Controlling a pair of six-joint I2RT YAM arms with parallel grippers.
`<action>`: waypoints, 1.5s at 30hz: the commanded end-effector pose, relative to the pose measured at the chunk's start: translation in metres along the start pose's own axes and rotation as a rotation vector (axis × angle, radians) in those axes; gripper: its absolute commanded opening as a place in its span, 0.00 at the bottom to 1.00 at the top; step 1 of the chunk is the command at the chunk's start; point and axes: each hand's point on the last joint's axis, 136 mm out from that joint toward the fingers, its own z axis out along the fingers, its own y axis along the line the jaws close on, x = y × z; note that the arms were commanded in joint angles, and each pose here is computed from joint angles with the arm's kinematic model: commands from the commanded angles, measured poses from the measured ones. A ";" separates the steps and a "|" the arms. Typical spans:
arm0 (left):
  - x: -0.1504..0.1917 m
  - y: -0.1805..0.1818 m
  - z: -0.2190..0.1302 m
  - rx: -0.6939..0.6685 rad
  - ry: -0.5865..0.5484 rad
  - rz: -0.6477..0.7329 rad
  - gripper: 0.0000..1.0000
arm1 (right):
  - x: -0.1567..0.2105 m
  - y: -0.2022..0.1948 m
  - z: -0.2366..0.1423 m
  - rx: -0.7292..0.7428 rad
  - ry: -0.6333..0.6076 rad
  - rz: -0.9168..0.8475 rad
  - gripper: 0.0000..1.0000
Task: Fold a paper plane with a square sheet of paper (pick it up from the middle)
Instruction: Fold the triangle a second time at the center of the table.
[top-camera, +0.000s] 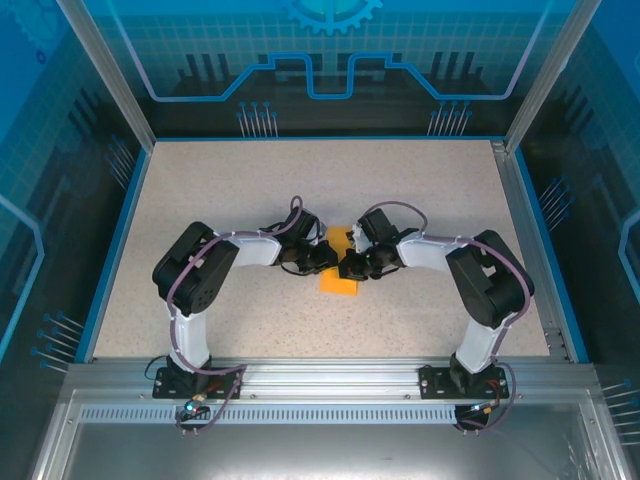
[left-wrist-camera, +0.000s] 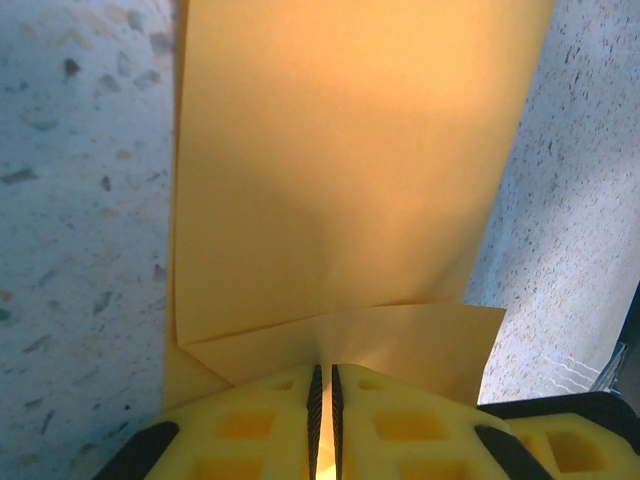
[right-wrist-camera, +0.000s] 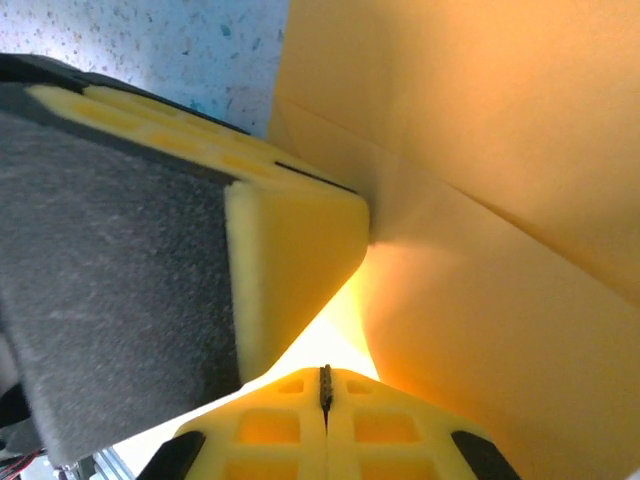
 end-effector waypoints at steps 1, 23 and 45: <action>0.006 0.016 0.005 -0.036 0.018 -0.022 0.15 | -0.002 -0.001 0.007 -0.001 0.004 0.009 0.05; 0.008 0.037 0.009 -0.089 0.011 -0.086 0.12 | 0.038 -0.023 -0.002 -0.057 0.096 0.028 0.09; 0.008 0.040 0.009 -0.097 0.013 -0.085 0.12 | 0.066 -0.056 -0.015 -0.068 0.094 0.120 0.11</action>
